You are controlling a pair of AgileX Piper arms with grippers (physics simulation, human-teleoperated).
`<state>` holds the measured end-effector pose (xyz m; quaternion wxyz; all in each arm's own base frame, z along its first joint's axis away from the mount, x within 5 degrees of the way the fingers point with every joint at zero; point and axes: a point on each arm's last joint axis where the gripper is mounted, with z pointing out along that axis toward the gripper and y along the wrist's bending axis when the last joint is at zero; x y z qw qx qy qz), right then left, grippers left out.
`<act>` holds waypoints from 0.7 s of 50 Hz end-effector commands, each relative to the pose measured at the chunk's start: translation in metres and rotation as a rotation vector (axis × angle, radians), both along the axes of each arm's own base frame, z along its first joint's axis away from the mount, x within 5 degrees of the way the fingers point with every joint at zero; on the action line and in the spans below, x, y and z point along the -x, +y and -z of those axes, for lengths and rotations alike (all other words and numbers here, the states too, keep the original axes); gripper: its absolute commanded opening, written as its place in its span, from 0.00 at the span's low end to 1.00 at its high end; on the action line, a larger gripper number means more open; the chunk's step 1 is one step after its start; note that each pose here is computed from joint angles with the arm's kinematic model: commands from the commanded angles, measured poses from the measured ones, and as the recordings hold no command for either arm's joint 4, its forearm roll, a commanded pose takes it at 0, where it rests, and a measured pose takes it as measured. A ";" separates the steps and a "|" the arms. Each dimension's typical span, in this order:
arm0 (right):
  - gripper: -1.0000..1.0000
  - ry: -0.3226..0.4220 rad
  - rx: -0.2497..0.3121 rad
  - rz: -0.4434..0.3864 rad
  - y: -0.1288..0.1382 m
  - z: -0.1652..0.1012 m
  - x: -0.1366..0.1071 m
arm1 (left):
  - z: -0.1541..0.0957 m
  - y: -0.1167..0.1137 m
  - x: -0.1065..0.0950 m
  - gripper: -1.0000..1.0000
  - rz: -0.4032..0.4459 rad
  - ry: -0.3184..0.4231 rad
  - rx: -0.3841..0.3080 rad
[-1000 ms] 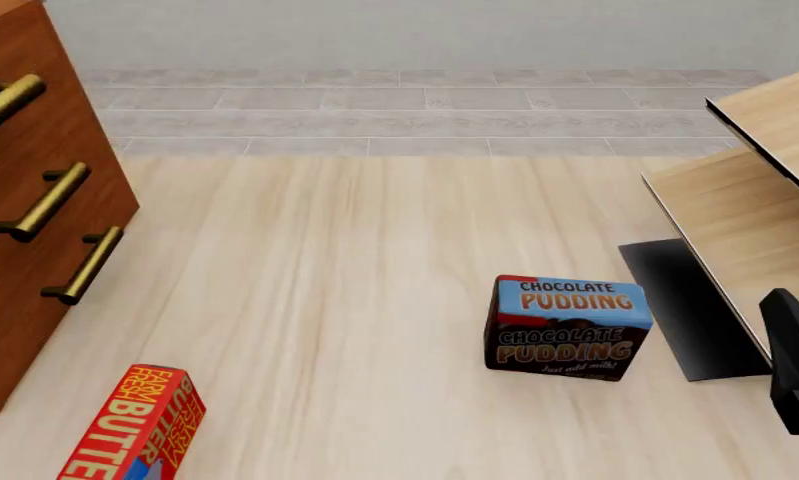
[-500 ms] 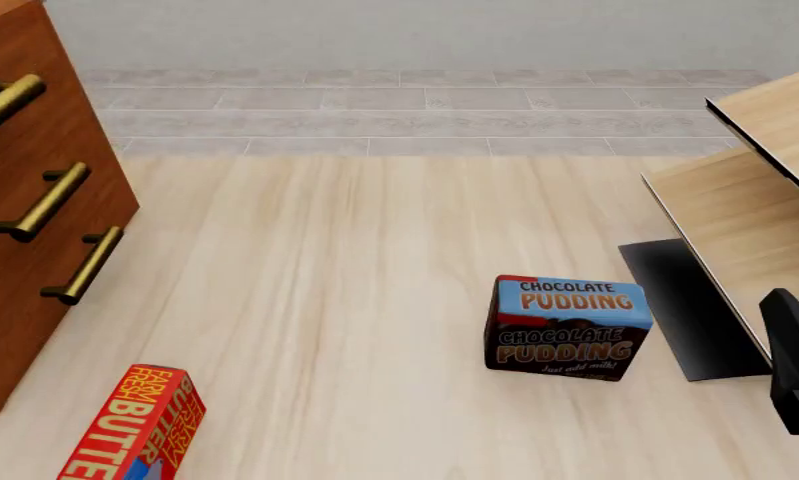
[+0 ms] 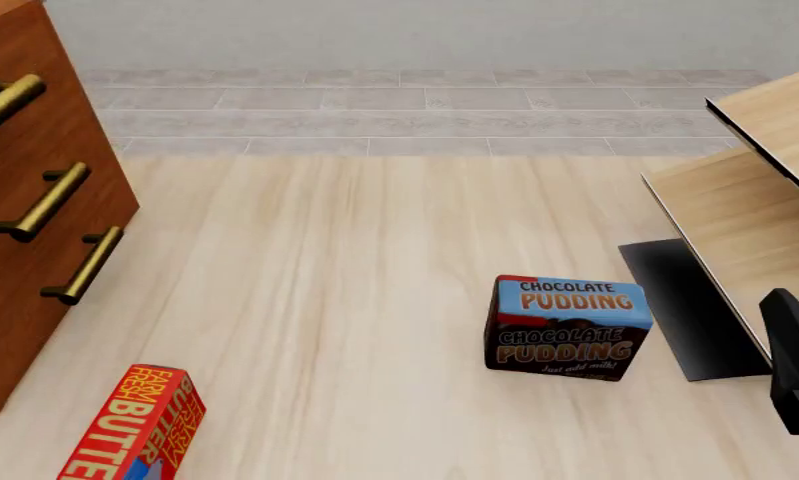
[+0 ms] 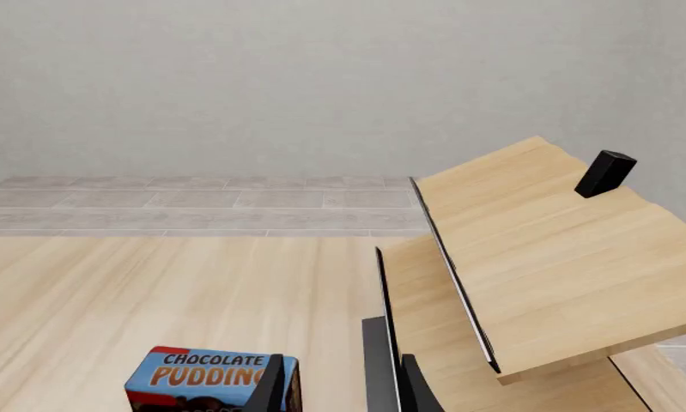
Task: Close the top drawer of the cabinet and put the bowl on top of it.
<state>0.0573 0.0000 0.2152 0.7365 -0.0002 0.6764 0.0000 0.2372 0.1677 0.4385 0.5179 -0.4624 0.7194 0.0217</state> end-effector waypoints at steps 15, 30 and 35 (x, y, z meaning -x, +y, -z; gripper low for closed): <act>1.00 -0.001 0.000 0.000 0.000 0.000 0.000 | -0.072 -0.044 0.038 1.00 0.042 -0.112 -0.028; 1.00 -0.001 0.000 0.000 0.000 0.000 0.000 | -0.085 -0.066 0.063 1.00 0.076 -0.125 -0.052; 1.00 0.000 0.000 0.000 0.000 0.000 0.000 | -0.086 -0.073 0.071 1.00 0.088 -0.130 -0.057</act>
